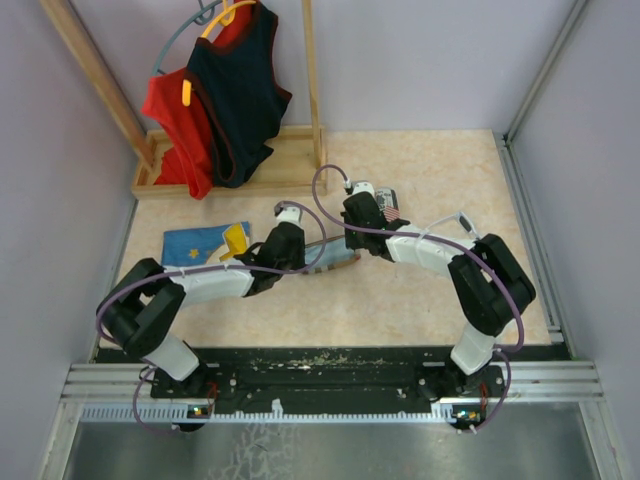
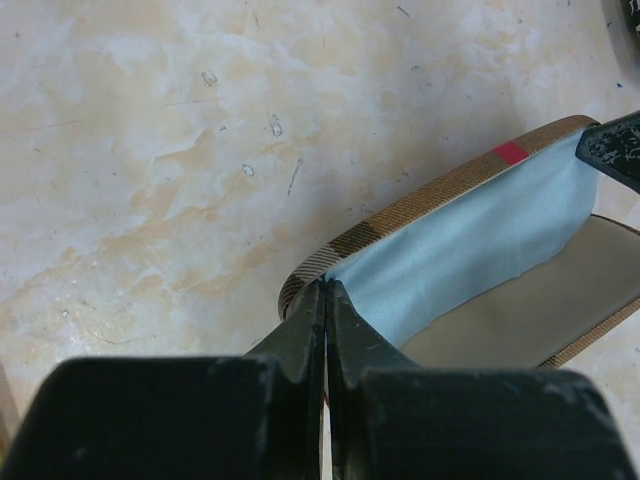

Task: Organize the sunglasses
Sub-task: Place the glasses cleaning cloth in the sunglasses case, then adjust the sunglasses case at the center of the board, then adjust the sunglasses at the center of the board.

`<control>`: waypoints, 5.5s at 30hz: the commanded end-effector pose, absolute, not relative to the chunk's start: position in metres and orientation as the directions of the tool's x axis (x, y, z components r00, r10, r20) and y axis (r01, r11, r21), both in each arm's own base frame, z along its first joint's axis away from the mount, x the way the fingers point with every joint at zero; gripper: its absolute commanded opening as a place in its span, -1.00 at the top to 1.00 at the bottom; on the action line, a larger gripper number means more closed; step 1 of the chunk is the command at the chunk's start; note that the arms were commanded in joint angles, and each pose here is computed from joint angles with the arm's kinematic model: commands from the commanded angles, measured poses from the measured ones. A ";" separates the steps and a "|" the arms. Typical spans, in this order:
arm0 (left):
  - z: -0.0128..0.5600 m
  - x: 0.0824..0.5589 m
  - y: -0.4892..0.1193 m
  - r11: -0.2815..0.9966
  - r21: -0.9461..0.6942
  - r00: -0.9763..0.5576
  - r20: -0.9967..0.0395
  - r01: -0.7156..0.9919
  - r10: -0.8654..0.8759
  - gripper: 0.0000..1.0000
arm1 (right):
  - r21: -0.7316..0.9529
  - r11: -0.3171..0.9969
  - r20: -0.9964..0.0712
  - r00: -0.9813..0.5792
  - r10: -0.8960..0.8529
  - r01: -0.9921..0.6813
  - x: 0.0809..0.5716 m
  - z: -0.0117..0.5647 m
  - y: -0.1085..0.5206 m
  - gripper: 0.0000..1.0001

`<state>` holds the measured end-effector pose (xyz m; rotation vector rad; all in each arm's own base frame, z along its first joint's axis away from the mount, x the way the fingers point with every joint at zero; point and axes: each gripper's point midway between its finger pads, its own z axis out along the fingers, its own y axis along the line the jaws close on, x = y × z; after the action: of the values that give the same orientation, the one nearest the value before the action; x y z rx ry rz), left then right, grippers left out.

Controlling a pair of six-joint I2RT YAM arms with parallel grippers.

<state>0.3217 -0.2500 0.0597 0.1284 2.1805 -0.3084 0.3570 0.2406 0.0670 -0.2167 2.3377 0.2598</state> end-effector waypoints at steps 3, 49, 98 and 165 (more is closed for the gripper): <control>0.079 0.329 -0.247 0.963 -0.187 -0.535 -0.843 0.193 -0.057 0.99 | 0.141 0.967 -0.756 -0.654 -0.032 -0.210 0.369 0.084 0.240 1.00; 0.081 0.338 -0.241 0.976 -0.158 -0.515 -0.855 0.149 -0.060 0.39 | 0.117 0.971 -0.789 -0.613 -0.038 -0.211 0.369 0.106 0.231 0.54; 0.131 0.302 -0.184 0.979 -0.203 -0.451 -0.876 0.029 -0.168 -0.04 | 0.041 0.925 -0.638 -0.722 -0.267 -0.379 0.361 0.080 0.247 0.48; 0.143 0.284 -0.208 0.931 -0.324 -0.492 -0.846 0.167 -0.206 -0.08 | 0.158 0.609 -0.610 -0.408 0.680 0.777 0.306 0.068 -0.085 0.04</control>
<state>0.2830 -0.2081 0.1344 -0.0152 2.0684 -0.4168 0.2850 -0.0849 0.0688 1.1177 2.2398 -0.2758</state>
